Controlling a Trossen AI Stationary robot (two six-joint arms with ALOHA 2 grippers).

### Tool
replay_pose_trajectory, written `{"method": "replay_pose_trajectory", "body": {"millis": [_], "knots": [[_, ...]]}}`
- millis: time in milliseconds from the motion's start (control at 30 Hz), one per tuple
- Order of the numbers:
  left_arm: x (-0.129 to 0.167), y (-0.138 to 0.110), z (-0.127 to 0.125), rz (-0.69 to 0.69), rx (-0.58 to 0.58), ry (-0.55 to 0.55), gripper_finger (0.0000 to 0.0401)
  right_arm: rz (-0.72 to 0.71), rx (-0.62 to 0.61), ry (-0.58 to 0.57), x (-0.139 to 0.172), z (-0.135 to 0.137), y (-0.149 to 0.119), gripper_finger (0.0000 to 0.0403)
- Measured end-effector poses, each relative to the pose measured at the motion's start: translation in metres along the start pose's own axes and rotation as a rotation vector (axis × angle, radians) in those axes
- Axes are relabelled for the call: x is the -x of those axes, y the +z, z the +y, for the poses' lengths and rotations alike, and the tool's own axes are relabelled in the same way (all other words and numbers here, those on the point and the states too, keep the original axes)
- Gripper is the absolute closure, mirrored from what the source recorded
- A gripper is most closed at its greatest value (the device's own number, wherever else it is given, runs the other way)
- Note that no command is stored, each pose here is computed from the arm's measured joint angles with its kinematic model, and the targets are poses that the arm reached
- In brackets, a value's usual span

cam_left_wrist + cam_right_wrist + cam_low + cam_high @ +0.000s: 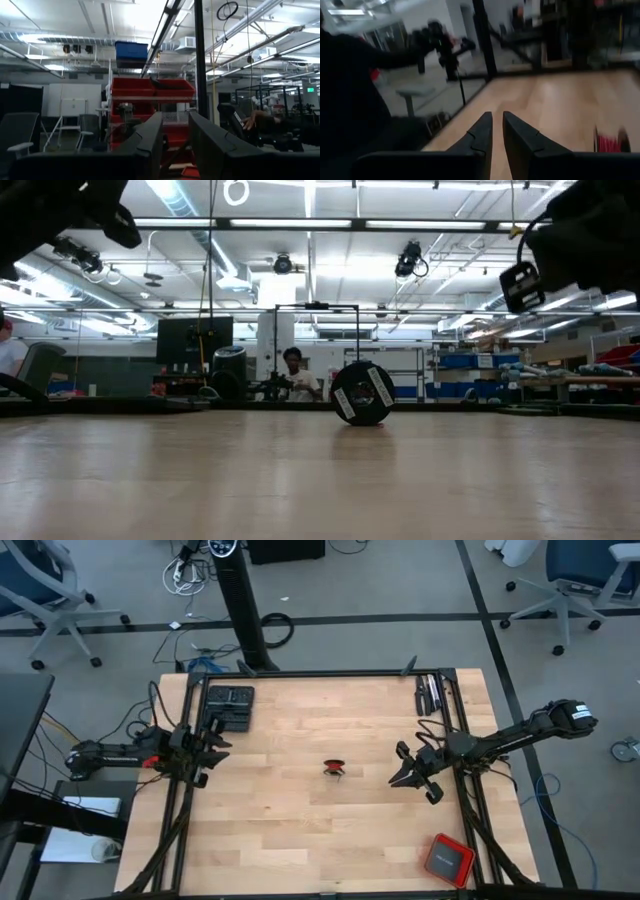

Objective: Coil cords
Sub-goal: Return to Home Position

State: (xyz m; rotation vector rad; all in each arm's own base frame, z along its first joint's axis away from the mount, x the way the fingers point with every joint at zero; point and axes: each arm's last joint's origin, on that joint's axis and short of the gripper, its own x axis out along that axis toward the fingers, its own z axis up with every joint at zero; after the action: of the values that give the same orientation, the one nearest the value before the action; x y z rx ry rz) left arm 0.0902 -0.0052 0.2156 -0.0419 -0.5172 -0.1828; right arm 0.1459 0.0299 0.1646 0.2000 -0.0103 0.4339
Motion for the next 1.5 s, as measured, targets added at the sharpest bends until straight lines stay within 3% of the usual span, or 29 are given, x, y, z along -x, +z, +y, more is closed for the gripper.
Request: {"method": "replay_pose_trajectory", "body": {"millis": [200, 533, 767, 1100, 1167, 1500], "knots": [[0.007, -0.008, 0.0, 0.098, 0.015, 0.007, 0.0302, 0.113, -0.033, -0.024, 0.001, -0.002, -0.011, 0.0357], [0.007, -0.012, 0.0, 0.139, 0.022, 0.012, 0.0302, 0.098, -0.029, -0.021, 0.007, 0.001, -0.007, 0.0357], [0.008, -0.016, 0.0, 0.179, 0.028, 0.016, 0.0302, 0.305, -0.09, -0.066, 0.015, -0.001, -0.025, 0.0357], [0.017, -0.043, 0.001, 0.477, 0.075, 0.047, 0.0302, 0.497, -0.147, -0.108, 0.025, -0.002, -0.042, 0.0357], [0.017, -0.043, 0.002, 0.476, 0.07, 0.065, 0.0302, 0.583, -0.172, -0.129, 0.03, -0.002, -0.05, 0.0357], [0.018, -0.044, 0.003, 0.479, 0.061, 0.106, 0.0302, 0.587, -0.176, -0.193, 0.031, -0.007, -0.051, 0.0357]]}}
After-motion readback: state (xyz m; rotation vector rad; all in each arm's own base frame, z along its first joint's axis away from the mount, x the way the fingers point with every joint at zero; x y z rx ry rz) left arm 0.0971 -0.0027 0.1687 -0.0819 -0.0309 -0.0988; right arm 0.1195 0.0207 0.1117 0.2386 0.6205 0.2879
